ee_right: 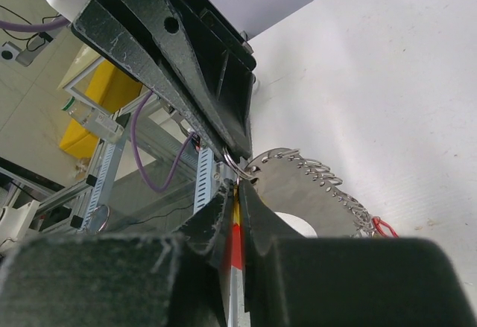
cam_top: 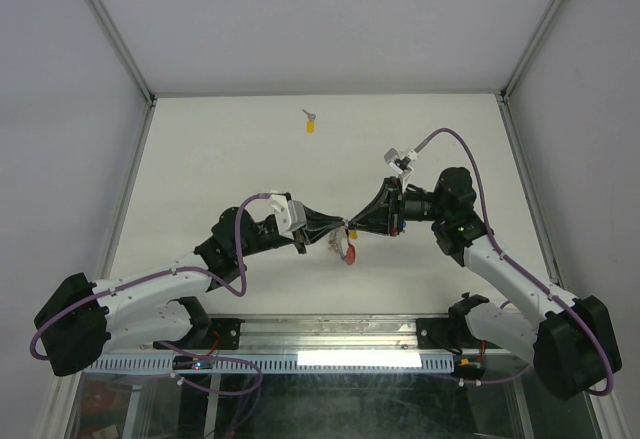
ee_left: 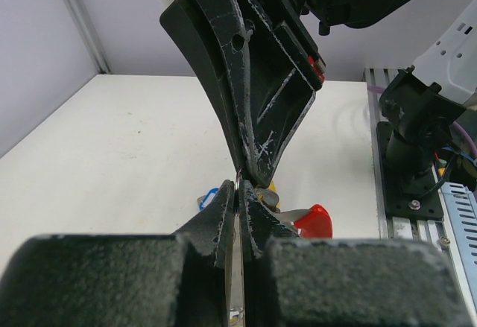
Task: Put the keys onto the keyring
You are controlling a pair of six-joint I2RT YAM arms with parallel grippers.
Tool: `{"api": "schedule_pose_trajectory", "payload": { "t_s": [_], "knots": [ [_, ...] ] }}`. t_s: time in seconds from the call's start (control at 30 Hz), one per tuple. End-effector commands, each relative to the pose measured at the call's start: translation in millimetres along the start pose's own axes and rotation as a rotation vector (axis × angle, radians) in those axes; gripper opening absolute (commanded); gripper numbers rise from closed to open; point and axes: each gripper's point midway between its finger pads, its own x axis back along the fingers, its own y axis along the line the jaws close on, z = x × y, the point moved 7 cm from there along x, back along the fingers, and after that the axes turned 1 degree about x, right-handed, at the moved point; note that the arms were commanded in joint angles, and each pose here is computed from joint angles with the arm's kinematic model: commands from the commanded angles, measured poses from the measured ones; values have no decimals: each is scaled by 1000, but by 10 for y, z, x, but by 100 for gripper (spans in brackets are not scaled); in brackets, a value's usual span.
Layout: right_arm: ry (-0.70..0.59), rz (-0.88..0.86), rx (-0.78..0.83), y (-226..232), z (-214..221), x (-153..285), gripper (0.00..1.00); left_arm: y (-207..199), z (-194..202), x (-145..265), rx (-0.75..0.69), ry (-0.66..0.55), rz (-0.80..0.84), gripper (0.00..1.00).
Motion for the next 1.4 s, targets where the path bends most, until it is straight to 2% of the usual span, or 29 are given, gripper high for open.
{"api": "schedule_pose_trajectory", "payload": {
  "t_s": [0.0,0.07,0.77,0.9,0.97,1.2,1.37],
  "knots": [
    [-23,-25,79,115,-169,-8,4,58,-302,-67,-49,-100,-4,0],
    [-26,-15,74,114,-169,-6,0,57,-298,-68,-49,-99,-3,0],
    [4,63,-70,-11,-19,-82,0,52,-314,-80,-62,-100,12,0],
    [7,64,-70,-31,-27,-115,5,48,-313,-78,-63,-99,15,0],
    [10,71,-67,-37,-26,-115,11,48,-311,-77,-62,-98,14,0],
    [50,94,-146,134,-22,-34,11,44,-317,-63,-62,-100,12,0],
    [41,90,-129,282,-63,26,11,41,-340,-52,-59,-110,8,0]
  ]
}}
